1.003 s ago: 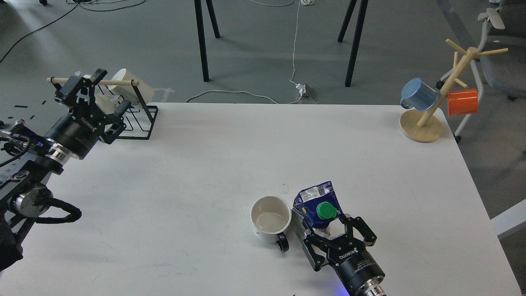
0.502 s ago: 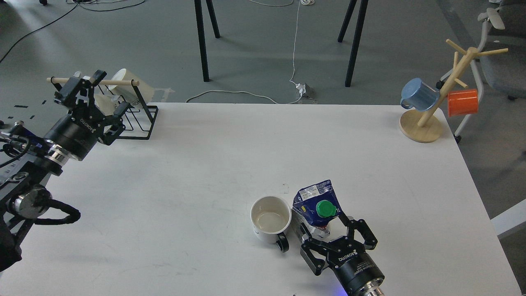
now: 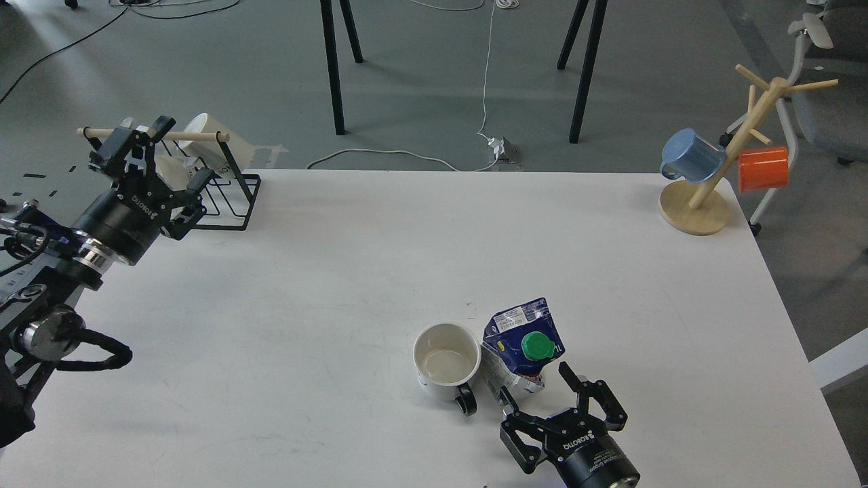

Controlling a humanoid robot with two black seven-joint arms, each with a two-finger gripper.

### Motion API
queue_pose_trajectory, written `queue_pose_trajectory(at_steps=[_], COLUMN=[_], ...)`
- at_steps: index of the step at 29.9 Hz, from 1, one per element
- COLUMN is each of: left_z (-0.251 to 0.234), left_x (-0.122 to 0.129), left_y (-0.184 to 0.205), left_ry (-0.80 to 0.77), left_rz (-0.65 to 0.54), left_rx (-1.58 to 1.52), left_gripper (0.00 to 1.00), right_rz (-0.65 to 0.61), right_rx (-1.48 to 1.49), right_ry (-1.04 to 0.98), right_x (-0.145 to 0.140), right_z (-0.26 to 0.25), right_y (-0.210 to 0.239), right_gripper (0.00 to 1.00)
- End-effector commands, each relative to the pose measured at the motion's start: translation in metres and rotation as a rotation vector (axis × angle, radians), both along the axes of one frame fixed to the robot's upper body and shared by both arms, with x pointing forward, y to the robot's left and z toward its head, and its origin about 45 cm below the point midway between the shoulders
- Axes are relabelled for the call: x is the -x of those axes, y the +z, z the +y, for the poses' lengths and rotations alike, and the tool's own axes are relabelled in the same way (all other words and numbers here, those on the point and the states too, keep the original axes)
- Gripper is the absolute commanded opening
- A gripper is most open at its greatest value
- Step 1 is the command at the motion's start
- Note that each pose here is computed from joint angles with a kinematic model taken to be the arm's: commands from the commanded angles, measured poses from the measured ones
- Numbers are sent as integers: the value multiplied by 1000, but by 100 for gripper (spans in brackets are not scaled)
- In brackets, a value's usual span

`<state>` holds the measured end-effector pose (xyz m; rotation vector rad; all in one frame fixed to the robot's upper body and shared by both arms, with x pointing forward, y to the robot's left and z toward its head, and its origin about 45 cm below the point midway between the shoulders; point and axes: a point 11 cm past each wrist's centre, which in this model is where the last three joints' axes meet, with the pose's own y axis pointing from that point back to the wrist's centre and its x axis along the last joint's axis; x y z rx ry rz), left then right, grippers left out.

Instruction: Place cup and milk with both arms

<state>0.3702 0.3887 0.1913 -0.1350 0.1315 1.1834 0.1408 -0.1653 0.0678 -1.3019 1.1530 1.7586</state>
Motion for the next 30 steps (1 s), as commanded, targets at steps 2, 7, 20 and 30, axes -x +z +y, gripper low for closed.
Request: queue_pose_trajectory(at_steps=[2,7,20,30], left_z=[-1,0,0,11], left_x=[0,0,0,1], left_y=[-1,0,0,-6], left_ry=[-1,0,0,33], left_rz=[1,0,0,18], left_rx=[0,0,0,-12], left_gripper=[99,99,99,99], right_rz=[-8,-9,-22,115], right_rx=[3,0,-14,146], right_ry=[11,18,45,83], right_x=[2,6,23,85], right_z=[2,4,1,-77], right_y=[1,2,17,26], right_gripper=[98,98,98,98])
